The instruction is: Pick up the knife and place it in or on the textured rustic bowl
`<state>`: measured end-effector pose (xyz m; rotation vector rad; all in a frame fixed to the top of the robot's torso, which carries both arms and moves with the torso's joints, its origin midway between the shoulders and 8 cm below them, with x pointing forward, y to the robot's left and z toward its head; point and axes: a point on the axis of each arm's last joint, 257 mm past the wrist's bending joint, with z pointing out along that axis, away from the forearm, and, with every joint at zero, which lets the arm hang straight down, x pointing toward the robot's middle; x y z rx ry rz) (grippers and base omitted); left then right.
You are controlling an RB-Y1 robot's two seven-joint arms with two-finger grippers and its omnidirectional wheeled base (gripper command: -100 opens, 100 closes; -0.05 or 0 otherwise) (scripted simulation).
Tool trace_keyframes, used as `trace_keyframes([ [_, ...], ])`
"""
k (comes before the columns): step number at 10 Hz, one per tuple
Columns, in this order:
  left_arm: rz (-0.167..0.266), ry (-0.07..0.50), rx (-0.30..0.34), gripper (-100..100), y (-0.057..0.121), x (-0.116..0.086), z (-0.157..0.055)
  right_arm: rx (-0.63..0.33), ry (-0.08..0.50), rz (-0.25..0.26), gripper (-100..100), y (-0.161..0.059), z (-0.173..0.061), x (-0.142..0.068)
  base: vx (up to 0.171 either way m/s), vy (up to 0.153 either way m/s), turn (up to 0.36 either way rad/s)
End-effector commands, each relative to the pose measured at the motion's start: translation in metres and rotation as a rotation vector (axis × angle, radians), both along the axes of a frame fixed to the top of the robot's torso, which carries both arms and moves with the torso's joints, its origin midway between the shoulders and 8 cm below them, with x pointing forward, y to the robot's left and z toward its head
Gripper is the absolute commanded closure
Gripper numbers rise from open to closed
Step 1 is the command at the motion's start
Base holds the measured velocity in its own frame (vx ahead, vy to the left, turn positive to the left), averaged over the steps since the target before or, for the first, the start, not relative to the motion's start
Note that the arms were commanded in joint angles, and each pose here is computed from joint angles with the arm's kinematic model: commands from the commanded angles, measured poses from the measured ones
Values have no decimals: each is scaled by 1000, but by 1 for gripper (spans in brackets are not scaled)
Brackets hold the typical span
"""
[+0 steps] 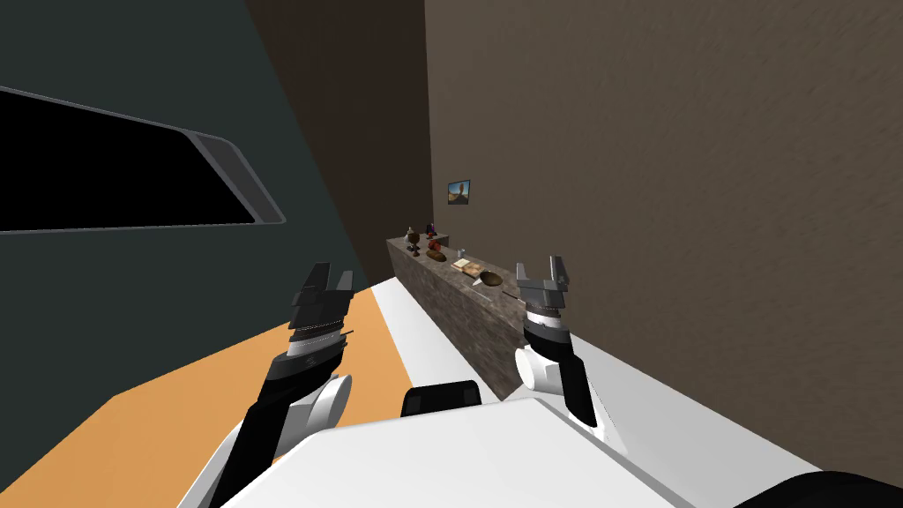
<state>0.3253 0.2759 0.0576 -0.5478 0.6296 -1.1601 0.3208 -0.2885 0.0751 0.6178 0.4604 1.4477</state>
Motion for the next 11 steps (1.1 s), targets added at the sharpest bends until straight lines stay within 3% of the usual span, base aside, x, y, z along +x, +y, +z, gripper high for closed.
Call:
trace_keyframes([
  [1,0,0,0,0,0,0,0,-34,13,16,-100,6,-4,4,0,9,-4],
  [7,0,0,0,0,0,0,0,-210,97,83,-100,30,-41,27,2,31,-12],
  [11,0,0,0,0,0,0,0,-346,164,123,-100,42,-77,42,0,34,-13],
])
